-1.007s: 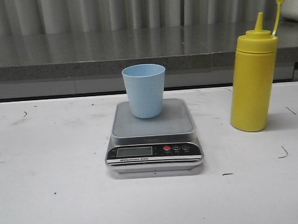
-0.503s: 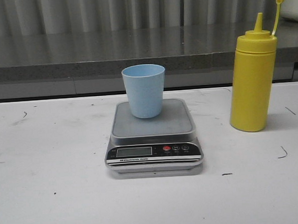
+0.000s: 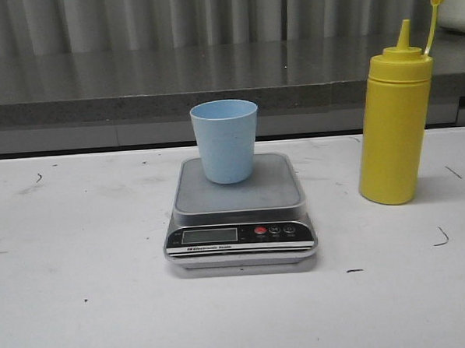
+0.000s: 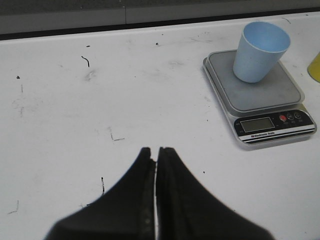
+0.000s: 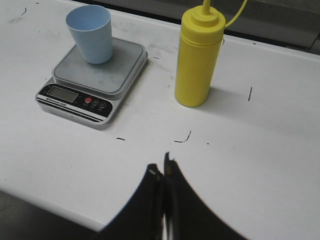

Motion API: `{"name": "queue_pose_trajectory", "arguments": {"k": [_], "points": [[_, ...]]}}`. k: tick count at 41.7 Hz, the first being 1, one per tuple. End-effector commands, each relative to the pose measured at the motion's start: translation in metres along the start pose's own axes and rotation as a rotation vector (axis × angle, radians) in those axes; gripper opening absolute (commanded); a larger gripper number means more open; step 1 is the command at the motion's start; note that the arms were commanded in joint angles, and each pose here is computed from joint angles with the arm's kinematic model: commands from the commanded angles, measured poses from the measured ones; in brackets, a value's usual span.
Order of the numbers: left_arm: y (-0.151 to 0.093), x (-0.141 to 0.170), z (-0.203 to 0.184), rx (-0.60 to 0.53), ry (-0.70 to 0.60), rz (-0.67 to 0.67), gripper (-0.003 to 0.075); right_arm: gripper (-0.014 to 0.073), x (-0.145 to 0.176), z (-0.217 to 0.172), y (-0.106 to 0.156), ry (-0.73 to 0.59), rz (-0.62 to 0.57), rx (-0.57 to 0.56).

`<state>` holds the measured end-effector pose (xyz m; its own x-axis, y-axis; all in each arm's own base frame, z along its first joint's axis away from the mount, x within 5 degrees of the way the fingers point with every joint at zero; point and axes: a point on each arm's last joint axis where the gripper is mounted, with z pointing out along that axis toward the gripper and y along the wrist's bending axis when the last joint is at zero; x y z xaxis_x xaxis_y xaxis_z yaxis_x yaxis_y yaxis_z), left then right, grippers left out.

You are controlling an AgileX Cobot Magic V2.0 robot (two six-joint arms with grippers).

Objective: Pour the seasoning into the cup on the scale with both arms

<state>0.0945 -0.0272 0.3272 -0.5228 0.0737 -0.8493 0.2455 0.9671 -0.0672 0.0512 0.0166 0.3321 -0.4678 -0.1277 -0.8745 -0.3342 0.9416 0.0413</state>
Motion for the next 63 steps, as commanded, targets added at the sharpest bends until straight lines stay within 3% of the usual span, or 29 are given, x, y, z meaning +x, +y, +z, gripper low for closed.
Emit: {"name": "queue_pose_trajectory", "arguments": {"k": [1,16,28,42,54,63], "points": [[-0.001,-0.013,-0.006,0.011,-0.095,-0.006,-0.0020,-0.0068,-0.014,-0.006,0.000,-0.089,-0.019,-0.003],[0.000,-0.002,-0.012,0.002,-0.129,-0.013,-0.0020,-0.0069,-0.014,-0.006,0.000,-0.089,-0.019,-0.003],[0.014,0.047,-0.018,-0.156,-0.445,-0.011,-0.0020,-0.0069,-0.014,-0.006,0.000,-0.089,-0.019,-0.003],[0.020,0.107,0.011,-0.211,-0.534,-0.023,-0.0020,-0.0069,-0.014,-0.006,0.000,-0.089,-0.019,-0.003],[0.023,0.123,0.024,-0.227,-0.693,-0.011,-0.0020,-0.0069,-0.014,-0.006,0.000,-0.088,-0.019,-0.003],[0.023,0.123,0.024,-0.226,-0.688,-0.013,-0.0020,-0.0069,-0.014,-0.006,0.000,-0.090,-0.019,-0.003]]}}
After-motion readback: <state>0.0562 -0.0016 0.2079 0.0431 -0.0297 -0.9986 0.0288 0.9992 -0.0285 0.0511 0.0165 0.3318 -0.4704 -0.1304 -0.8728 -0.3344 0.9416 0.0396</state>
